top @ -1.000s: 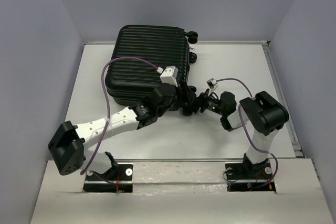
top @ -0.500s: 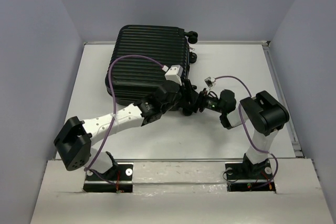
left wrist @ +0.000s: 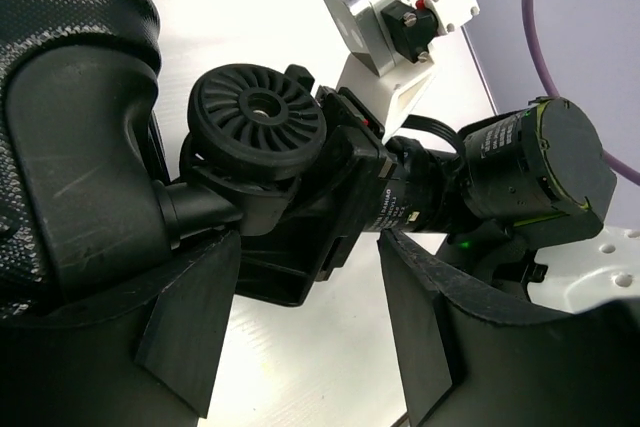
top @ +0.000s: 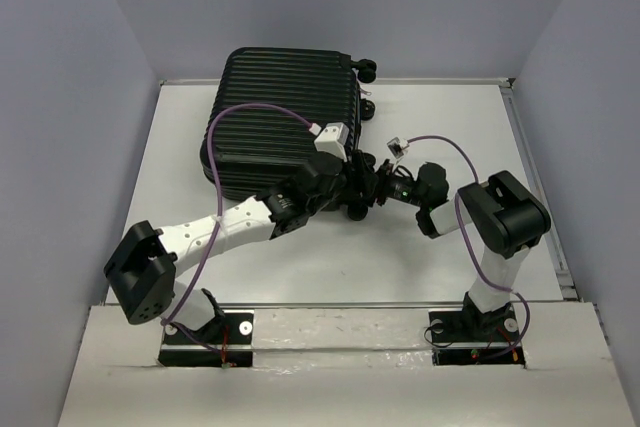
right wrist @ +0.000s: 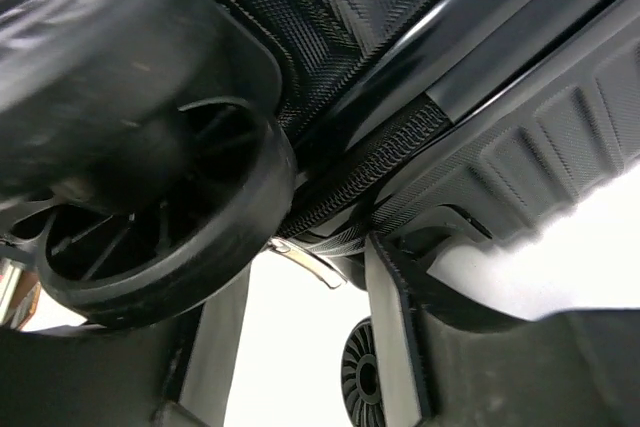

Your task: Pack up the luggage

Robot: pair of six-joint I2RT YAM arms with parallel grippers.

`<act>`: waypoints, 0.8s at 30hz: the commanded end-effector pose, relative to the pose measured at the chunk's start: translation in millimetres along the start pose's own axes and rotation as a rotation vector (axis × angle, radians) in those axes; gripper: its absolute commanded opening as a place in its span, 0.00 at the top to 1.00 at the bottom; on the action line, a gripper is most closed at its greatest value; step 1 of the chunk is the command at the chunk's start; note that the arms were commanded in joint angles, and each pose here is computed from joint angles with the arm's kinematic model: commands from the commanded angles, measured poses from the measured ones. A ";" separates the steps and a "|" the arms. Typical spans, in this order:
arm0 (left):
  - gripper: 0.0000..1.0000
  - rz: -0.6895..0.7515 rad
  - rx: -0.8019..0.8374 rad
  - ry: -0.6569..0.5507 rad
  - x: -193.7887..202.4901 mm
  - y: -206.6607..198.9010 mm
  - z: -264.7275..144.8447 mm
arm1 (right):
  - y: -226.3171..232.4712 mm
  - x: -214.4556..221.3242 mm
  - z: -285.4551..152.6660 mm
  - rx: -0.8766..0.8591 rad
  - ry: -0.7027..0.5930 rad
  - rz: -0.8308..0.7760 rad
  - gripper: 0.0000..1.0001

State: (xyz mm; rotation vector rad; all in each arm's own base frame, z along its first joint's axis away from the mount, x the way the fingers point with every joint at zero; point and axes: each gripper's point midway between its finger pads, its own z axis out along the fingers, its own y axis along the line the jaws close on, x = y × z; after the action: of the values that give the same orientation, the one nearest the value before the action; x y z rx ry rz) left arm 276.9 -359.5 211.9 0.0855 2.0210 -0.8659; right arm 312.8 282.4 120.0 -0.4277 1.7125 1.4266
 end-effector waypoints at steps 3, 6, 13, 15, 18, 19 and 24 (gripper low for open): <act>0.30 0.001 -0.018 -0.100 -32.8 0.6 6.9 | 57.1 -69.1 4.5 -0.226 -0.241 -0.305 0.60; 0.31 0.002 -0.020 -0.105 -35.0 0.6 8.9 | 55.2 -65.6 3.2 -0.217 -0.236 -0.287 0.68; 0.31 -0.004 -0.025 -0.099 -32.5 3.6 15.8 | 50.8 -52.5 3.0 -0.188 -0.230 -0.255 0.93; 0.32 -0.011 -0.028 -0.101 -33.8 5.8 18.0 | 50.1 -55.7 1.1 -0.168 -0.251 -0.253 0.93; 0.33 -0.012 -0.031 -0.104 -36.4 6.5 23.7 | 55.2 -52.3 -2.3 -0.143 -0.271 -0.253 0.93; 0.34 -0.012 -0.033 -0.104 -36.7 6.8 25.7 | 56.0 -49.9 -3.5 -0.130 -0.277 -0.253 0.93; 0.35 -0.013 -0.032 -0.124 -46.4 0.3 38.3 | 63.9 -28.2 -9.5 -0.050 -0.305 -0.247 0.93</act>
State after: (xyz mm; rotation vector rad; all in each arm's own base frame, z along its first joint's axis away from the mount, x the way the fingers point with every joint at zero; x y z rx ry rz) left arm 296.3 -373.8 207.2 0.0790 2.0230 -0.8659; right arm 302.9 283.0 115.9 -0.3139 1.7165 1.3443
